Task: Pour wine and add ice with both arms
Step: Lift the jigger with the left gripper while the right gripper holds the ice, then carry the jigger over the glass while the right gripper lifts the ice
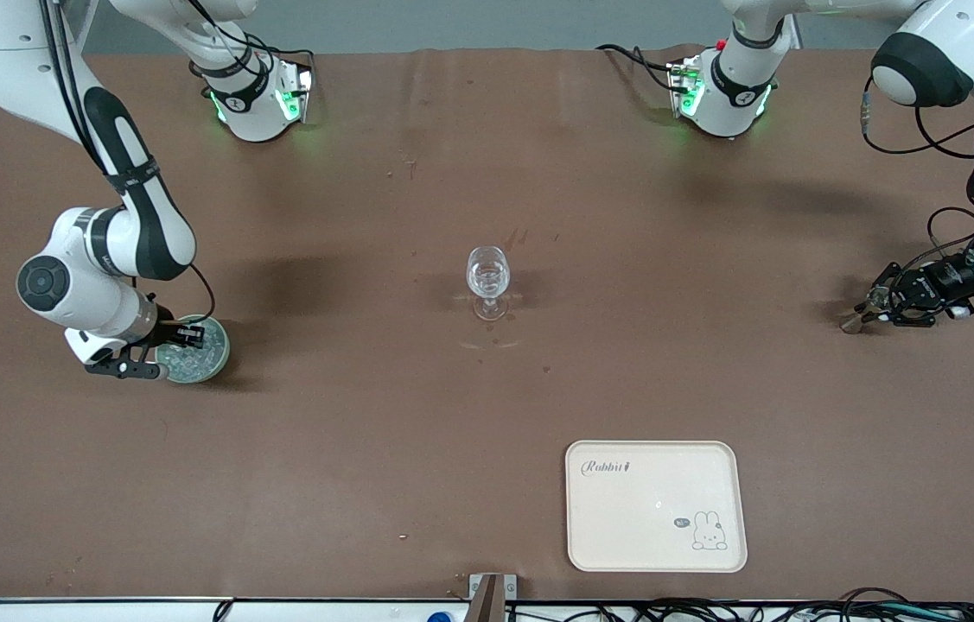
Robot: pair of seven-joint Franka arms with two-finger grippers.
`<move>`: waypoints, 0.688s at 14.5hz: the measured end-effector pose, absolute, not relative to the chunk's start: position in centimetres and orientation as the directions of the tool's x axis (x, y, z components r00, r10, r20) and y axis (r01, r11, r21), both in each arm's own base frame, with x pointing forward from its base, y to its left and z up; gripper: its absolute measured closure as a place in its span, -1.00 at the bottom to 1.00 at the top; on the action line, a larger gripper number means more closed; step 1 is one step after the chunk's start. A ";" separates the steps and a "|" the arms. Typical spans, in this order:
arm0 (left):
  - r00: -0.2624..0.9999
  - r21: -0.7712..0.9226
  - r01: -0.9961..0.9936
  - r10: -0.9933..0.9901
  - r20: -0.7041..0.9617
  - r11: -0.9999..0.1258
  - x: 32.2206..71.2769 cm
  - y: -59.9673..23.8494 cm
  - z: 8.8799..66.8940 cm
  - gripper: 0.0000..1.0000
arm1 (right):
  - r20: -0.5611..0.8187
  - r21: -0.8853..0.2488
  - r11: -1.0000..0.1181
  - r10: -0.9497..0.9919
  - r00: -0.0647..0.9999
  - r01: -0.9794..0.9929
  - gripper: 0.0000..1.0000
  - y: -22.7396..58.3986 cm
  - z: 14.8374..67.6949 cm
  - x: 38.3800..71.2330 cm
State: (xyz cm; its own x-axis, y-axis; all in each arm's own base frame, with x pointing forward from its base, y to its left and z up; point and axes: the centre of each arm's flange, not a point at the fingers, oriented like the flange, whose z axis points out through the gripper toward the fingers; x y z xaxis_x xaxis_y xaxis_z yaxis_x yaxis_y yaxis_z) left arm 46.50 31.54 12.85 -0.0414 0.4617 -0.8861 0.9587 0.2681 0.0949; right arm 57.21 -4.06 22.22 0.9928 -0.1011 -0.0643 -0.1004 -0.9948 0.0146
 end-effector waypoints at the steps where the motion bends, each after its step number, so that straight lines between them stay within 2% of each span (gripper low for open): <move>1: -0.044 0.091 0.958 0.451 -0.891 0.272 46.3 31.4 12.8 0.54 | -0.063 0.015 -0.995 -0.101 0.993 -0.100 0.44 -4.1 22.3 57.3; 4: -0.008 0.106 0.958 0.396 -0.918 0.265 46.6 30.9 14.1 0.54 | -0.071 0.014 -0.995 -0.101 0.992 -0.101 0.44 -4.1 23.0 57.9; 7: 0.049 0.133 0.962 0.328 -0.943 0.237 48.4 29.4 18.2 0.54 | -0.122 0.014 -0.995 -0.103 0.987 -0.102 0.44 -4.1 25.9 59.6; 10: 0.084 0.135 0.980 0.306 -0.948 0.149 49.7 27.4 23.0 0.54 | -0.137 0.014 -0.994 -0.111 0.984 -0.110 0.44 -4.2 30.1 61.5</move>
